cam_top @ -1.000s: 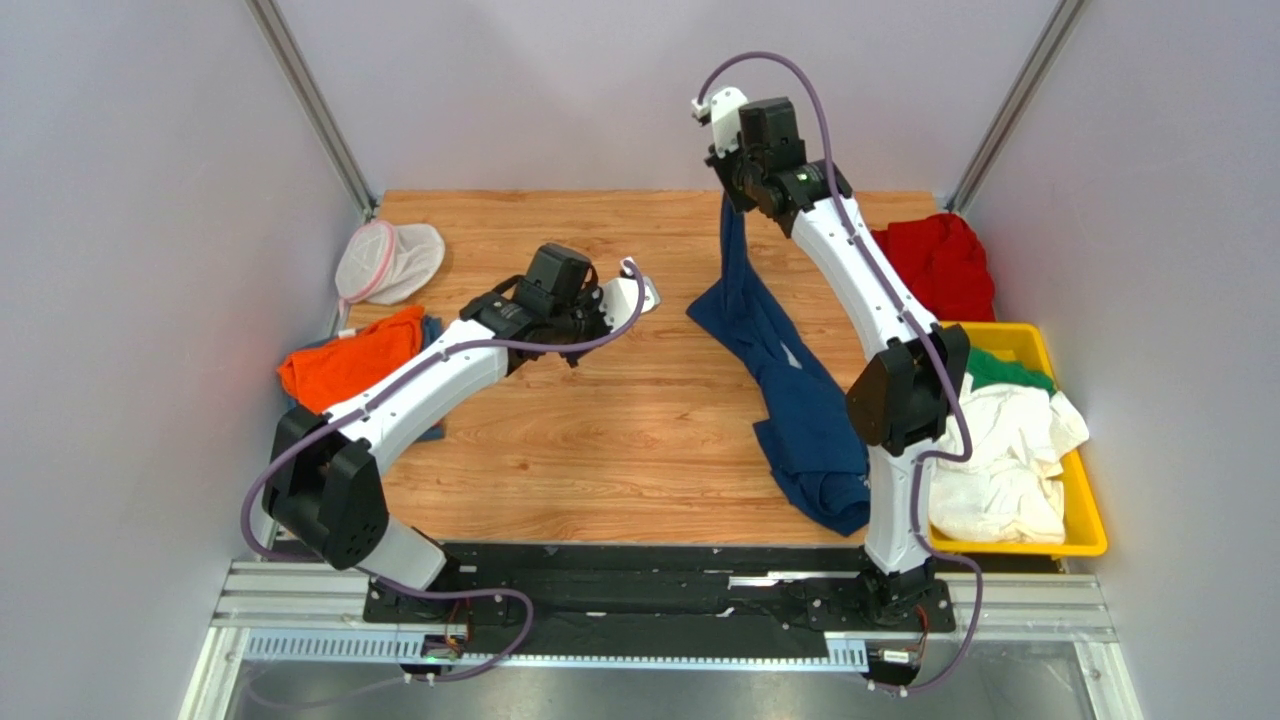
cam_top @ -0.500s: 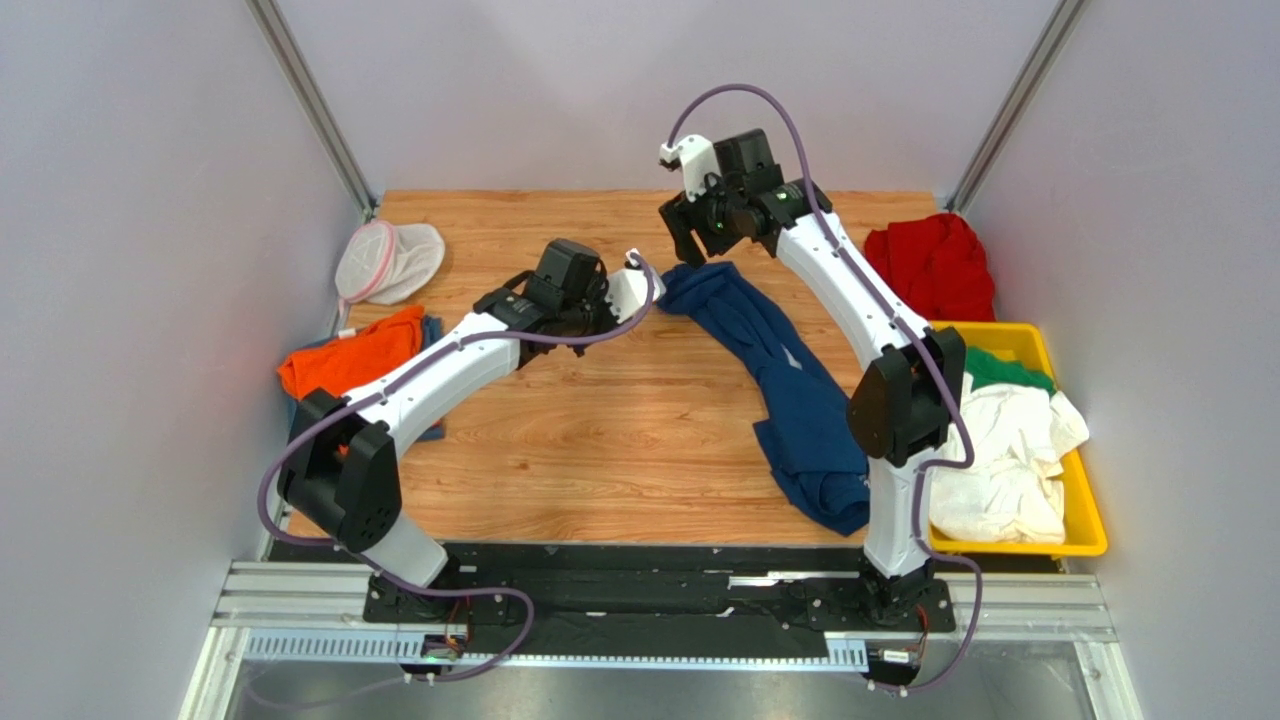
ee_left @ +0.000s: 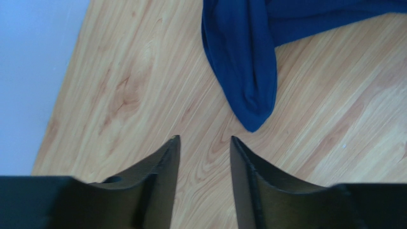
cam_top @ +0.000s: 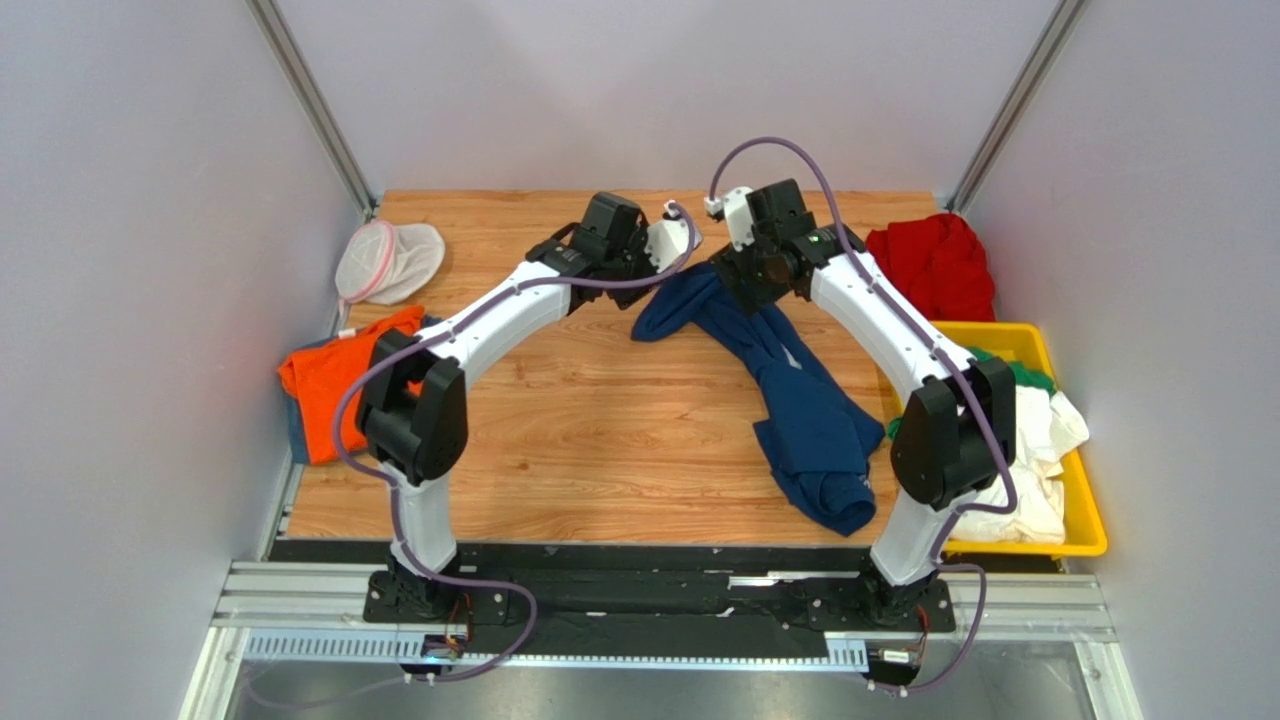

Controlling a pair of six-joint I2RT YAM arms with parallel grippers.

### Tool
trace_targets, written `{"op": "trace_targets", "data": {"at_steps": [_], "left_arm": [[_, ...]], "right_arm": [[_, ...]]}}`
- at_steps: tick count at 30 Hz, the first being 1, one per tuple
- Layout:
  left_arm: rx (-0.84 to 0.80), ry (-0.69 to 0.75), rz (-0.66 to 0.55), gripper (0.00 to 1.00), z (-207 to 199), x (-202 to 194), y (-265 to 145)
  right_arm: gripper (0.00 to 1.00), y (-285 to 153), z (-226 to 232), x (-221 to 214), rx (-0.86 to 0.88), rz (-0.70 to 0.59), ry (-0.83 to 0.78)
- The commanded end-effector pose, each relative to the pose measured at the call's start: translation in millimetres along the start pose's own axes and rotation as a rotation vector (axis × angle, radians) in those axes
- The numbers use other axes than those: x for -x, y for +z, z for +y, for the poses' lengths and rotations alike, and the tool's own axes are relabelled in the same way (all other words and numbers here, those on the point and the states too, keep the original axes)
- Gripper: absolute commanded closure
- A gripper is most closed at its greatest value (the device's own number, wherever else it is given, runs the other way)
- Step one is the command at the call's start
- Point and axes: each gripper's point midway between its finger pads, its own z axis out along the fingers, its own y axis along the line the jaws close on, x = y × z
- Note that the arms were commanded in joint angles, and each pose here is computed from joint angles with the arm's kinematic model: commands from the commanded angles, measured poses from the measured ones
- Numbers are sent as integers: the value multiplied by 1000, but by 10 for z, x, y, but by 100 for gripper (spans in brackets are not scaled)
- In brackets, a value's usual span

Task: Fold and stack the t-shirts
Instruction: Flatten the tshirt out

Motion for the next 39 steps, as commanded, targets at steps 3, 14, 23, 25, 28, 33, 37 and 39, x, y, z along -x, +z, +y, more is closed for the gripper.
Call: {"op": "trace_targets", "data": {"at_steps": [3, 14, 23, 25, 28, 33, 37, 39], "left_arm": [[-110, -34, -8, 36, -110, 54, 363], [-271, -169, 89, 29, -67, -210, 696], [-353, -156, 181, 30, -307, -533, 728], [-376, -166, 193, 30, -366, -574, 737], [-399, -177, 205, 30, -424, -617, 762], [-423, -184, 220, 31, -478, -661, 780], [-444, -188, 236, 31, -523, -692, 794], [-451, -187, 237, 31, -527, -673, 800]], "right_arm": [[30, -391, -572, -292, -210, -10, 85], [31, -609, -541, -931, -253, 60, 88], [32, -640, -458, -963, -219, 46, 97], [32, -637, -455, -979, -218, 49, 98], [32, -649, -441, -1000, -215, 48, 98], [32, -717, -433, -1006, -218, 33, 95], [32, -761, -430, -992, -217, 23, 96], [32, -785, -437, -980, -218, 17, 98]]}}
